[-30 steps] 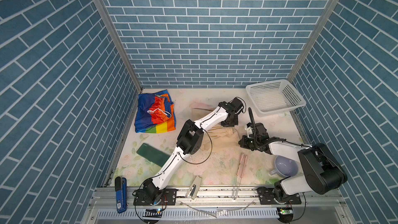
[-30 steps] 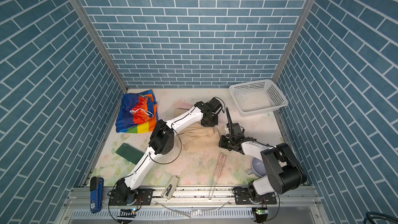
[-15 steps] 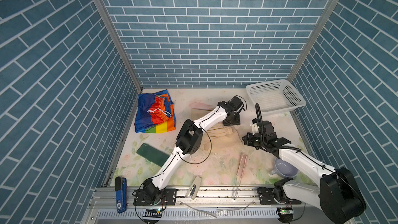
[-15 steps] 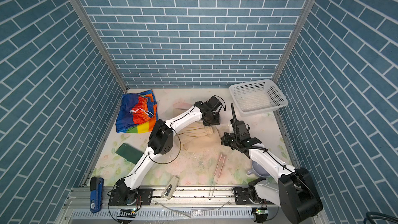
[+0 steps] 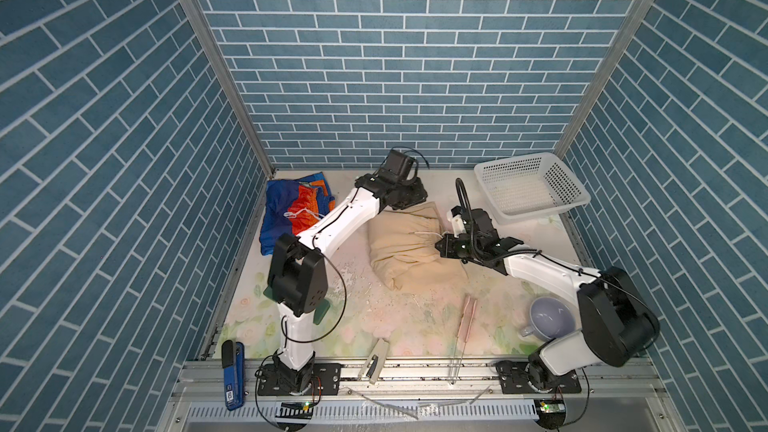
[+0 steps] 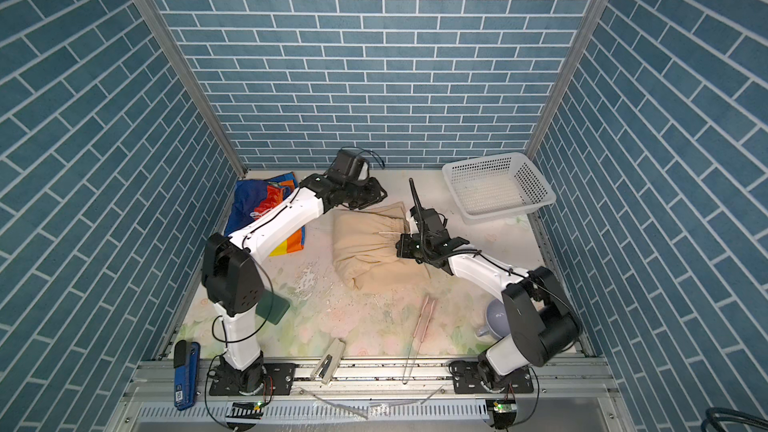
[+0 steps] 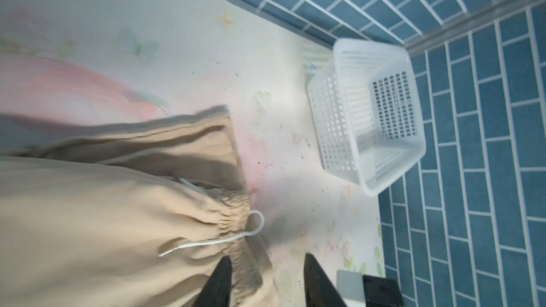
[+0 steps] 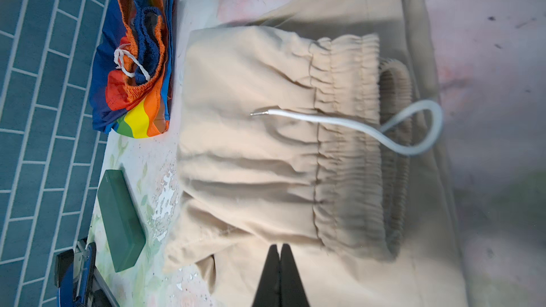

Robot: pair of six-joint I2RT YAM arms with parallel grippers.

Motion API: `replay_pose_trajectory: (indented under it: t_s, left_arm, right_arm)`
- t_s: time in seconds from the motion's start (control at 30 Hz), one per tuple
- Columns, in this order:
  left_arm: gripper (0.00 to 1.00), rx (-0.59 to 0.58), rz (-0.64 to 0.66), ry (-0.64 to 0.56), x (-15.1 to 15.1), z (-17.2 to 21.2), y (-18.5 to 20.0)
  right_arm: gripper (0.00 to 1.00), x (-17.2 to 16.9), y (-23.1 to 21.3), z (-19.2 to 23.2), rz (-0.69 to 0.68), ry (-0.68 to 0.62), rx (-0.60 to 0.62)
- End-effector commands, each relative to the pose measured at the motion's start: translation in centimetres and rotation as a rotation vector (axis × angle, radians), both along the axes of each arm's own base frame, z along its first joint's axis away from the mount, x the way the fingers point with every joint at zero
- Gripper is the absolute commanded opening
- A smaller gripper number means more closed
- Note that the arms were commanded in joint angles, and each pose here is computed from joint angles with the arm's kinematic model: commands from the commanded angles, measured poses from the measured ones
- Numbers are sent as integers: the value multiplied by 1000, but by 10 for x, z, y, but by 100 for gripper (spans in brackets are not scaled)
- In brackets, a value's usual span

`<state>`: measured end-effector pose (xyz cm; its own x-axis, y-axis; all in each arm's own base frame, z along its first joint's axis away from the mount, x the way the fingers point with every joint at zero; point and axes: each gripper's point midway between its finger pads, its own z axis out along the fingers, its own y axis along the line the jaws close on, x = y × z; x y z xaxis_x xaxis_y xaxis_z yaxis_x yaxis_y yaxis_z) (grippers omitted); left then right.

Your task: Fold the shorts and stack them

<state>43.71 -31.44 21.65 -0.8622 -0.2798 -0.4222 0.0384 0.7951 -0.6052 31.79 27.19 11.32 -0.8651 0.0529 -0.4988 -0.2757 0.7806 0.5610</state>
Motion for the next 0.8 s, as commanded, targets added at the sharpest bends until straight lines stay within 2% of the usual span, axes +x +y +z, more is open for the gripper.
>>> replay_pose_trajectory:
  t_s: [0.0, 0.27, 0.5, 0.63, 0.7, 0.77]
  left_arm:
    - [33, 2, 69, 58, 7, -45, 31]
    - [22, 25, 93, 202, 14, -138, 59]
    - [21, 32, 127, 245, 22, -176, 75]
    - [21, 54, 126, 265, 23, -189, 81]
    - [21, 58, 121, 275, 22, -193, 82]
    - [21, 56, 113, 273, 20, -191, 81]
  right_arm:
    - [1, 22, 22, 6, -7, 6, 84]
    - [0, 54, 0, -57, -126, 149, 111]
    - [0, 58, -15, -92, -168, 210, 40]
    - [0, 60, -16, -77, -134, 156, 8]
    - [0, 59, -14, -54, -99, 75, -16]
    - [0, 49, -8, -27, -34, -39, -104]
